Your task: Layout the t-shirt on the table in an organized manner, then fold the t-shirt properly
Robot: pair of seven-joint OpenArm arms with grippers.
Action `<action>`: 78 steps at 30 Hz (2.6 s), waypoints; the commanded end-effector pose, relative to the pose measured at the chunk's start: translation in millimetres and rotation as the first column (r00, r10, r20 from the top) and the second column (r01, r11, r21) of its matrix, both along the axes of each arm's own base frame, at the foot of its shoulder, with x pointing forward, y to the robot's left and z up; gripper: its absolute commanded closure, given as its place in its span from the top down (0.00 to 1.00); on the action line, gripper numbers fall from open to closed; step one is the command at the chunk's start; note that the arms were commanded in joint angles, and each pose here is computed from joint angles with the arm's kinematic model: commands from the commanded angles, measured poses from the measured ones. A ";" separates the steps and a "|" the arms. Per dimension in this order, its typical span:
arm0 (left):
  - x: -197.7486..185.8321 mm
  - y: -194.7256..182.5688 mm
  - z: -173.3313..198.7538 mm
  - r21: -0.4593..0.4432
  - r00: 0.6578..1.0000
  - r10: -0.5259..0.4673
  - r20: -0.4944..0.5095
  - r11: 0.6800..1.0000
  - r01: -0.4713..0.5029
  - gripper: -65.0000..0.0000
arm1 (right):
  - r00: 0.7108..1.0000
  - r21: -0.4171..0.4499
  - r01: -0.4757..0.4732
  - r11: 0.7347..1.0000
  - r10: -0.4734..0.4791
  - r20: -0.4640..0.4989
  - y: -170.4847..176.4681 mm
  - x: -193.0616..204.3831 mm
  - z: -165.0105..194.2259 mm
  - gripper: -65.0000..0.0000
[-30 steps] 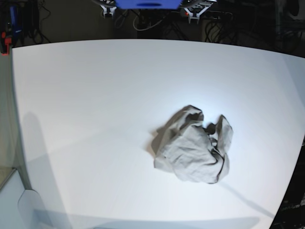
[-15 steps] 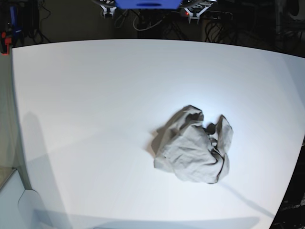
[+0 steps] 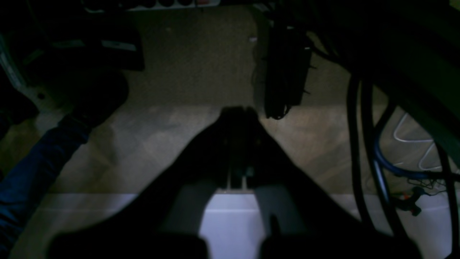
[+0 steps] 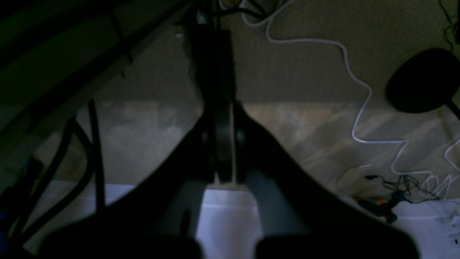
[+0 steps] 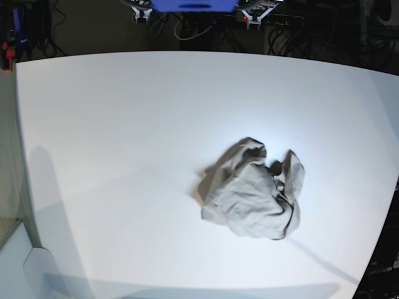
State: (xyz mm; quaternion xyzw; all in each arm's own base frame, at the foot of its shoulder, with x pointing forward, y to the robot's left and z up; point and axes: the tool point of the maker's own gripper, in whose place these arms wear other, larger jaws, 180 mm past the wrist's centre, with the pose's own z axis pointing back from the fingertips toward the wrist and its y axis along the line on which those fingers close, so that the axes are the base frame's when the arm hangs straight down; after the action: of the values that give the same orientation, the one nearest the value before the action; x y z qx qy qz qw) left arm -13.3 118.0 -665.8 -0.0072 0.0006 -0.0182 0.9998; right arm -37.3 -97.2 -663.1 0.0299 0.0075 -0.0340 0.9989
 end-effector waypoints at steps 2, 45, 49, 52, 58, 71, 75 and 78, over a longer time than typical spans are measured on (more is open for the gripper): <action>-17.0 3.1 0.5 0.019 1.000 -0.001 -0.026 1.000 0.001 0.00 | 0.997 -0.035 -0.035 0.999 0.032 -0.076 -7.8 -33.9 2.2 0.00; 55.4 72.4 217.9 -0.029 0.750 0.088 0.655 0.995 -0.092 0.00 | 0.802 -0.152 -0.144 0.978 0.205 0.561 -46.1 81.4 221.7 0.00; 69.7 72.2 246.3 -0.031 0.703 0.082 0.707 0.996 -0.085 0.00 | 0.767 -0.168 -0.165 0.972 0.234 0.597 -46.8 104.7 246.9 0.00; 76.4 67.0 263.9 -0.043 0.676 0.081 0.733 0.996 -0.073 0.00 | 0.735 -0.178 -0.176 0.968 0.250 0.630 -46.3 117.2 264.4 0.00; 93.6 57.9 293.3 -0.062 0.618 0.077 0.782 0.997 -0.046 0.00 | 0.676 -0.186 -0.166 0.968 0.249 0.693 -43.4 143.6 280.4 0.00; 113.6 55.8 304.2 -0.069 0.567 0.081 0.820 0.997 -0.042 0.00 | 0.502 -0.091 -0.261 0.961 0.216 0.837 18.6 214.1 310.0 0.00; 124.4 52.2 318.7 -0.075 0.529 0.079 0.845 0.997 -0.028 0.00 | 0.431 -0.069 -0.294 0.953 0.196 0.881 41.7 237.6 326.4 0.00; 136.3 51.2 326.1 -0.077 0.495 0.078 0.865 0.997 -0.021 0.03 | 0.379 -0.059 -0.326 0.944 0.188 0.906 58.2 251.5 338.7 0.00</action>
State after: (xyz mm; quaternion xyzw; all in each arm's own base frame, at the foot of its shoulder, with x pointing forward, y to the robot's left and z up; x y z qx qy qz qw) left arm 123.8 168.3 -346.8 -0.0271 -0.4931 0.0103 0.8695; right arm 213.6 -40.4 -333.6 0.1015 -0.5073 0.1383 0.8445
